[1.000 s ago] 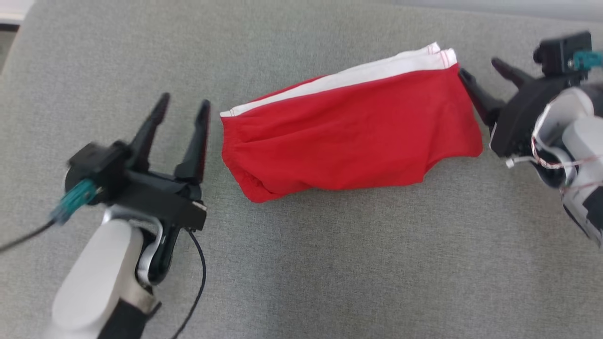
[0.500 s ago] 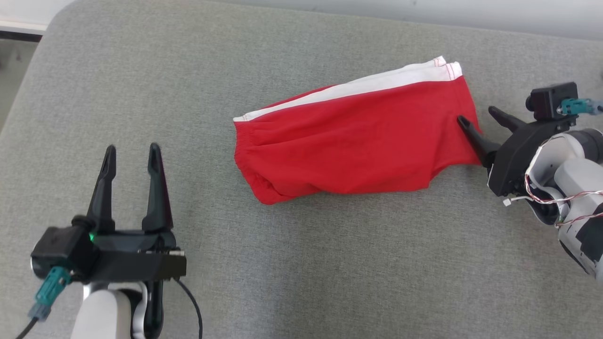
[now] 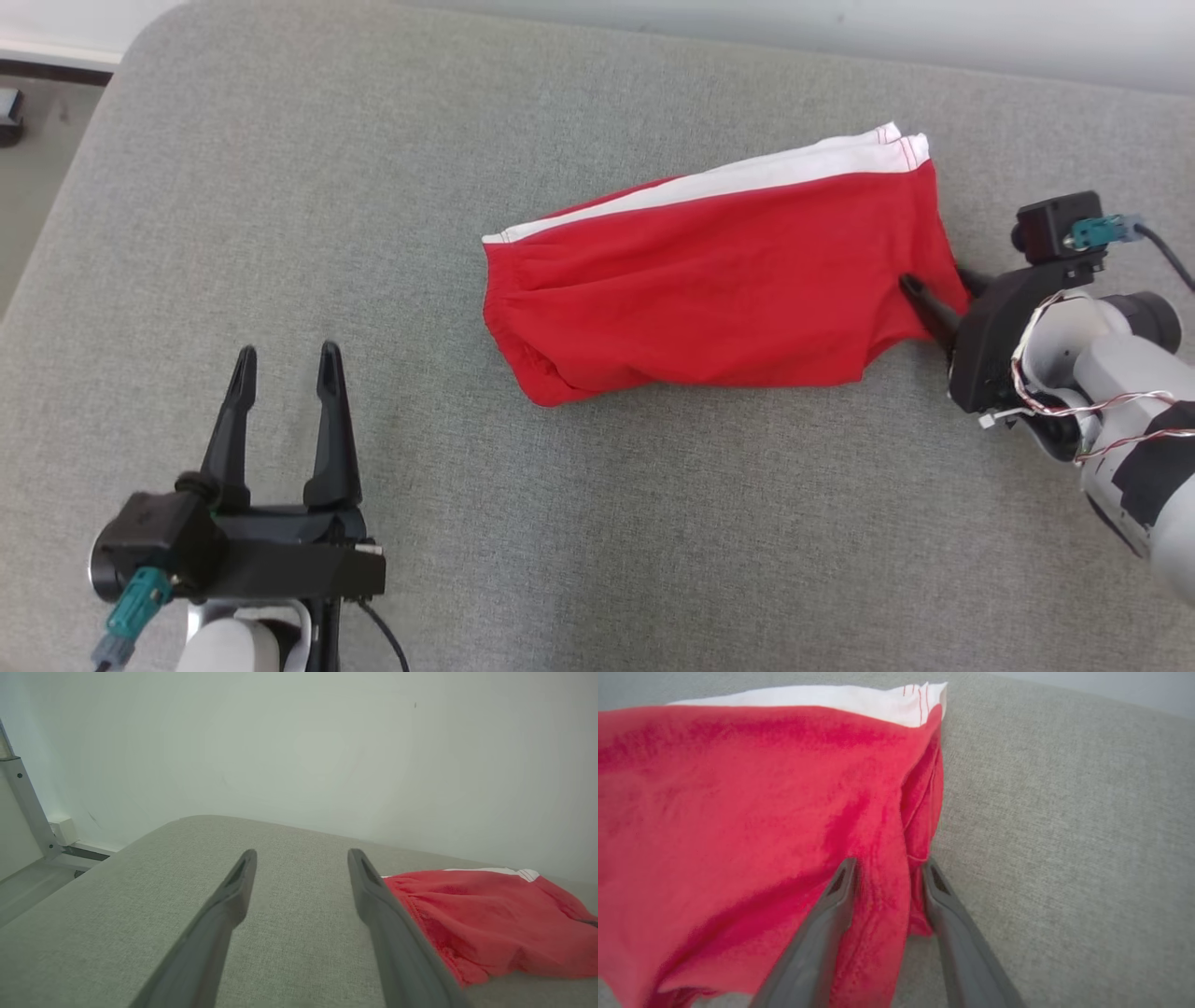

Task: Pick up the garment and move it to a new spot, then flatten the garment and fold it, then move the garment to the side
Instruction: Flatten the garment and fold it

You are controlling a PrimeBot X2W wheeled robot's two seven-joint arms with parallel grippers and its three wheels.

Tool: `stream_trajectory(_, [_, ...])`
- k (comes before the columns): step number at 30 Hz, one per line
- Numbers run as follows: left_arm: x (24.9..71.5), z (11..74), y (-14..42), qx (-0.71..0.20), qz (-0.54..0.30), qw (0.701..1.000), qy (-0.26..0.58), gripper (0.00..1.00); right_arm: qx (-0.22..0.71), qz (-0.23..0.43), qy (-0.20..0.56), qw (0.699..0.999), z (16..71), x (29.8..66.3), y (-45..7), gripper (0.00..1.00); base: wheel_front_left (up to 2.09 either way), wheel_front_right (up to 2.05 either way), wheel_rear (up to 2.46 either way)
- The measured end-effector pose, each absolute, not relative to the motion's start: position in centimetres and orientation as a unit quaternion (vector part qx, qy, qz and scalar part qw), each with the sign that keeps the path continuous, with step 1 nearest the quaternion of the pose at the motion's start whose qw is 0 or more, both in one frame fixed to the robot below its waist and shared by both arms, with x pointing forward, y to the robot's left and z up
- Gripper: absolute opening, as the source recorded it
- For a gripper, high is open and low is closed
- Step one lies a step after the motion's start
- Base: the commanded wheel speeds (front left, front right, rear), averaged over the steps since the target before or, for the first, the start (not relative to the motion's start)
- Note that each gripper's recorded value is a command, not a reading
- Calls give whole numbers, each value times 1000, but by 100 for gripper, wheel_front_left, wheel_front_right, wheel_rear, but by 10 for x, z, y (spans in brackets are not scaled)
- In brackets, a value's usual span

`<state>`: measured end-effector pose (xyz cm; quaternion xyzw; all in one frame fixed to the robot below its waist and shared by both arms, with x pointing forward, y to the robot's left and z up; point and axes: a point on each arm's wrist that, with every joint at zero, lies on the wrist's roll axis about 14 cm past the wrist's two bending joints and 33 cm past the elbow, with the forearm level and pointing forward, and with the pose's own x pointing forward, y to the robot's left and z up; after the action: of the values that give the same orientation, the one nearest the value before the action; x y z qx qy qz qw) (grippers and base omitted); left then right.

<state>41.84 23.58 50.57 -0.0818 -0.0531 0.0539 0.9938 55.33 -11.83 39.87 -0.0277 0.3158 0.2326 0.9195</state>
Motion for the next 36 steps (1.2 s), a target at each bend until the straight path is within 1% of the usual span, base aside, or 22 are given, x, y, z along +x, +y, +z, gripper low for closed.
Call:
stream_trajectory(6, [409,502,232,-81,52,994,-45,100,-18,229,312,922,407,545,-118,0,0,0,0])
stream_trajectory(12, [397,500,224,-85,44,995,-39,100,-2,233,286,929,423,529,-120,0,0,0,0])
stream_trajectory(19, [387,499,211,-89,26,995,-36,100,38,222,285,932,424,488,-142,0,0,0,0])
stream_trajectory(27, [385,499,196,-94,4,995,-35,100,63,192,313,928,405,431,-181,0,0,0,0])
stream_trajectory(30, [387,500,190,-94,-5,995,-36,100,73,179,314,929,403,421,-190,0,0,0,0])
stream_trajectory(31, [387,500,188,-95,-7,995,-36,100,73,175,308,932,405,421,-193,53,0,0,0])
stream_trajectory(32, [388,500,187,-95,-10,995,-36,100,76,168,303,935,406,422,-197,100,0,0,0])
stream_trajectory(36, [389,500,184,-94,-13,995,-36,100,50,155,291,943,411,429,-209,100,0,0,0])
